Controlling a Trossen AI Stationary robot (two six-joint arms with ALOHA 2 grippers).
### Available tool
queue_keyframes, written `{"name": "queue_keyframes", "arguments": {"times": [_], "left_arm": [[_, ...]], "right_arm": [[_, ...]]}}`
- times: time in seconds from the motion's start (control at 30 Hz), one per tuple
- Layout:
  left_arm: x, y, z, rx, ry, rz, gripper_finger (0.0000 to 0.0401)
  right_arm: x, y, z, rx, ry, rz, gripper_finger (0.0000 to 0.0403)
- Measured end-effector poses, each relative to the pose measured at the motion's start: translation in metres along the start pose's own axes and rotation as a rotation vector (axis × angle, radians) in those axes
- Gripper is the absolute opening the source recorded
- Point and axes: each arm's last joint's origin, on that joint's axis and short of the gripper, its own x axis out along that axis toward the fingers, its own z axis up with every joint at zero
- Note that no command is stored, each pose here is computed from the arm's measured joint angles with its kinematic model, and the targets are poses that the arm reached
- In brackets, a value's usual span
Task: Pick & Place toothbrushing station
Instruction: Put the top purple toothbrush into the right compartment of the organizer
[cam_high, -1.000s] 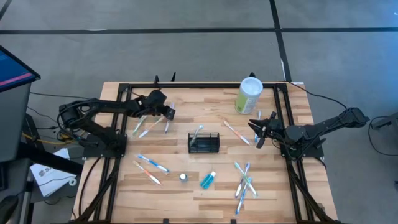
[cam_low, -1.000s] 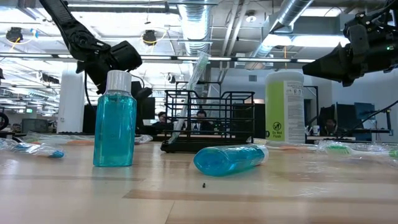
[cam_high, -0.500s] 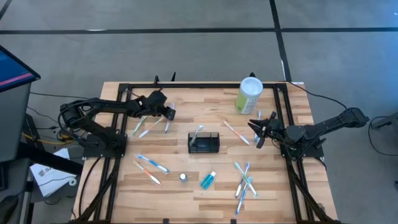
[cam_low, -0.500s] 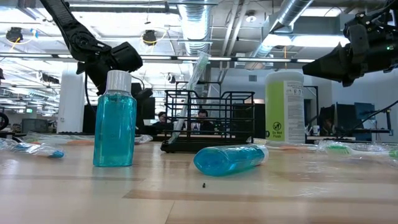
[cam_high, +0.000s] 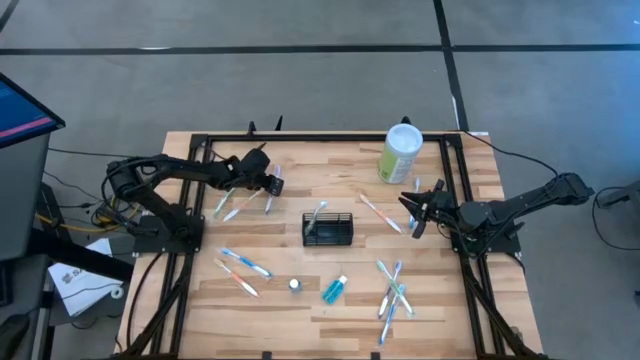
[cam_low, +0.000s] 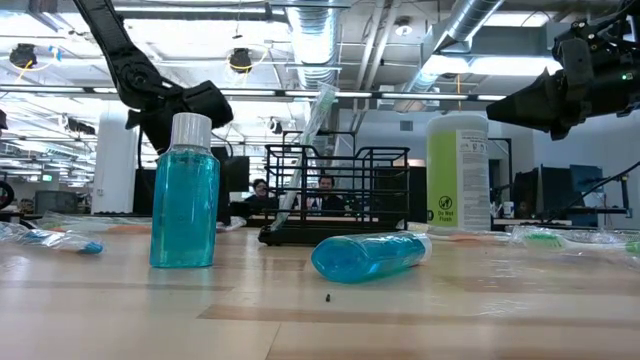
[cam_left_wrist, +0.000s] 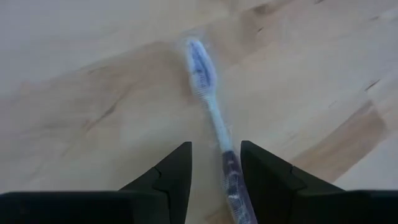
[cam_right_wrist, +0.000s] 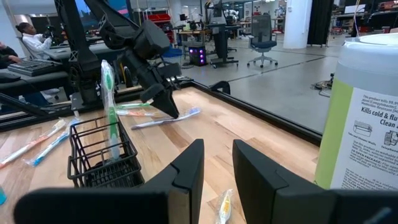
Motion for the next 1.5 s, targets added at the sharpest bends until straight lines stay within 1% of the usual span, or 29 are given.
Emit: {"name": "queue_keyframes", "arguments": {"times": [0.23, 0.3, 0.4, 0.53, 0.57, 0.77, 0.9, 0.97, 1.07, 1.23, 1.33, 1.5], "left_arm": [[0.000, -0.002, 0.001, 0.003, -0.013, -0.012, 0.0131], [0.000, -0.002, 0.001, -0.007, -0.010, -0.017, 0.0124], [0.000, -0.002, 0.001, -0.017, -0.010, -0.017, 0.0093], [0.000, -0.002, 0.001, -0.016, -0.010, -0.016, 0.0023], [0.000, -0.002, 0.001, -0.016, -0.010, -0.016, 0.0012], [0.000, -0.002, 0.001, -0.016, -0.010, -0.016, 0.0001], [-0.006, -0.005, 0.003, -0.011, -0.027, -0.043, 0.0001], [-0.015, -0.008, 0.007, 0.002, -0.058, -0.066, 0.0001], [-0.035, -0.016, 0.014, 0.021, -0.135, -0.126, 0.0000], [-0.079, -0.033, 0.019, 0.085, -0.290, -0.256, 0.0000], [-0.106, -0.043, 0.020, 0.128, -0.398, -0.338, 0.0000], [-0.142, -0.059, 0.016, 0.170, -0.541, -0.507, 0.0000]], "right_arm": [[0.000, 0.000, 0.000, 0.007, 0.000, 0.000, 0.0077], [0.000, 0.000, 0.000, 0.007, 0.000, 0.000, 0.0077], [0.000, 0.000, 0.000, 0.007, 0.000, 0.000, 0.0077], [0.000, 0.000, 0.000, 0.008, 0.000, 0.001, 0.0077], [0.000, 0.000, 0.000, 0.011, 0.000, 0.001, 0.0077], [0.000, 0.000, 0.000, 0.015, 0.001, 0.001, 0.0077], [0.000, 0.000, 0.000, 0.027, 0.001, 0.001, 0.0077], [0.000, 0.000, 0.000, 0.041, 0.001, 0.001, 0.0077], [0.000, 0.000, 0.000, 0.046, -0.001, 0.004, 0.0077], [0.000, 0.001, 0.003, 0.070, -0.024, 0.009, 0.0077], [0.000, 0.002, 0.004, 0.079, -0.029, 0.039, 0.0077], [-0.001, 0.003, 0.011, 0.117, -0.076, 0.068, 0.0077]]}}
